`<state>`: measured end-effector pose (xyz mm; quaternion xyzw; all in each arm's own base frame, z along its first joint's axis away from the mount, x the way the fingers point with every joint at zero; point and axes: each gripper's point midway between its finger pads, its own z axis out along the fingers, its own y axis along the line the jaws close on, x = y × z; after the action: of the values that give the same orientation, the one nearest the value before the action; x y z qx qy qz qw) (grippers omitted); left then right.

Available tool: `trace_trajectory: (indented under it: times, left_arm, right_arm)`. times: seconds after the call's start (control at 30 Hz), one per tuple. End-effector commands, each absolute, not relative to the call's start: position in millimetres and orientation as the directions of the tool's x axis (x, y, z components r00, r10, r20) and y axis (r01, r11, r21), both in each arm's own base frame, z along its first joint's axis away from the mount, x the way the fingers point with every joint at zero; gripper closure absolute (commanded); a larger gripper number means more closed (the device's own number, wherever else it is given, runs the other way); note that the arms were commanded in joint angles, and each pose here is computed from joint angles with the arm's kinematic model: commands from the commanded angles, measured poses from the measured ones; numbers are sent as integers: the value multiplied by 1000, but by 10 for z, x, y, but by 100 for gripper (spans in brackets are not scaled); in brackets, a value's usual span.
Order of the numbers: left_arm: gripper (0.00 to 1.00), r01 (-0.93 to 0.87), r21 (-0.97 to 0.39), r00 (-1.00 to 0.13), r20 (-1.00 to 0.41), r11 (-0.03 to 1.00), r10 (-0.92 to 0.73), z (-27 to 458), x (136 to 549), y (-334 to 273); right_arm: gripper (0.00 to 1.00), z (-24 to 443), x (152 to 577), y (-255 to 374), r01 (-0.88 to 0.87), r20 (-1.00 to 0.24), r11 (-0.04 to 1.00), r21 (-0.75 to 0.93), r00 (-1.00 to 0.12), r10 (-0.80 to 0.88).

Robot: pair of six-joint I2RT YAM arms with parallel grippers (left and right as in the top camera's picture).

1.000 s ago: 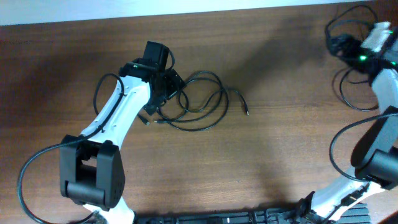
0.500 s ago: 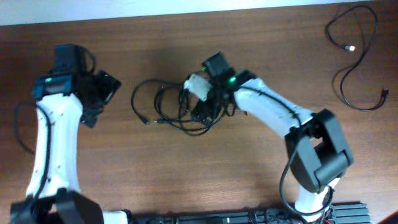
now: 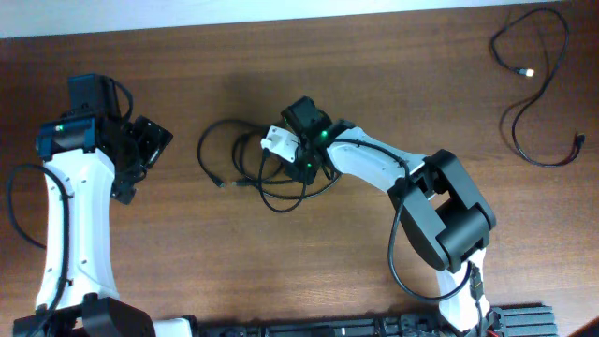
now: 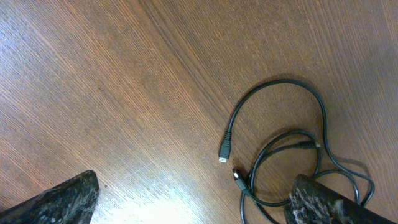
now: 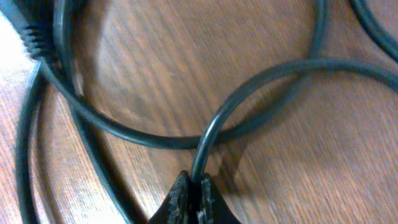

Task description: Untangle cables

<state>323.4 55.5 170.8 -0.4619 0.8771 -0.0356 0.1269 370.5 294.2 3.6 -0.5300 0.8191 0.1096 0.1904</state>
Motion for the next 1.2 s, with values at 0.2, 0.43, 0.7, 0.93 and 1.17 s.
trace_trajectory:
  times: [0.2,0.43,0.7,0.93,1.17]
  left_arm:
    - [1,-797,-174,-546,-203,578,-813,1728,3214,580]
    - [1,-797,-172,-547,-200,579,-813,1718,3208,576]
    - [1,-783,-210,-563,-162,585,-811,1713,3229,460]
    - [1,-761,-213,-590,-166,613,-790,1715,3253,350]
    - [1,-764,-202,-591,-159,612,-791,1664,3228,352]
  right_arm:
    - [96,3220,4308,2344,-660,-833,736,-148,-318,-453]
    - [96,4625,4168,463,-139,-955,968,-209,-184,-233]
    - [96,4194,3884,-94,43,-912,998,42,-406,56]
    - [96,1945,3901,-33,29,-330,999,42,-943,41]
    - [95,1215,4260,-368,531,-243,845,65,-813,530]
